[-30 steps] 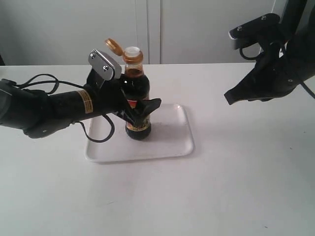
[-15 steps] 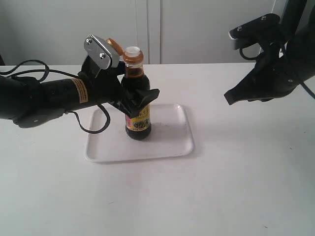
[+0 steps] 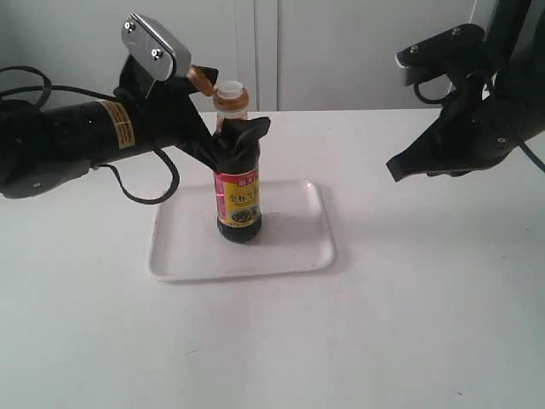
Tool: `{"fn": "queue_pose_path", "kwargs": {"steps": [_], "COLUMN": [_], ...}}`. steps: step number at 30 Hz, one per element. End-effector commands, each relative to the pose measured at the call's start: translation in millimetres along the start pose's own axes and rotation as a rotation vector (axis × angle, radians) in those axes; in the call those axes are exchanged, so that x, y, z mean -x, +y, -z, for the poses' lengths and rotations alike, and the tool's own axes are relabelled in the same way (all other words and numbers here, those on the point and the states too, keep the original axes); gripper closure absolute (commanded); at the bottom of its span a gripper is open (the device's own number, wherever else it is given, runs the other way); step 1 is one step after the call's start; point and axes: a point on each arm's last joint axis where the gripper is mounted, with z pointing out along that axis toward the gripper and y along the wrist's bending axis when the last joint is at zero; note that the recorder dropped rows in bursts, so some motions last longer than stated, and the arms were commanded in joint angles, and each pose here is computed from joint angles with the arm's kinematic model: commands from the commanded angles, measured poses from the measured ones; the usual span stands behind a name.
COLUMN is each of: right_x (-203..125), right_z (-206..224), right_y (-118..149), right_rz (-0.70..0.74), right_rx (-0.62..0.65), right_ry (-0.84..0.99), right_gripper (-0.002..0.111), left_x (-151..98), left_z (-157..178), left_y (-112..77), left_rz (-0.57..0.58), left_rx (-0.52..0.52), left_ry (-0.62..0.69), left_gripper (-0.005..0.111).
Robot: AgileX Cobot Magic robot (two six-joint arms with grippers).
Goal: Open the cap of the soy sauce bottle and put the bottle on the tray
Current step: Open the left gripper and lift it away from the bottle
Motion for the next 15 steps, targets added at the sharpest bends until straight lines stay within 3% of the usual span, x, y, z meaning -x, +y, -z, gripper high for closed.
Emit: {"fn": "queue_pose_path", "kwargs": {"steps": [1, 10, 15], "right_x": [1, 2, 2], "right_z": [2, 2, 2], "right_y": [-3, -3, -2], "right_rz": [-0.007, -0.009, -0.012], "right_rx": [-0.005, -0.004, -0.001], "right_ry": [-0.008, -0.01, -0.01], "right_gripper": [0.108, 0.108, 0.108], "left_x": [19, 46, 55], "left_z": [8, 24, 34], "left_y": [-1.1, 0.9, 4.7], "left_rz": [-0.016, -0.043, -0.05], "left_rx": [0.007, 0.036, 0.086], "left_ry": [-0.043, -0.101, -0.056], "left_gripper": [0.006, 0.006, 0.006]}}
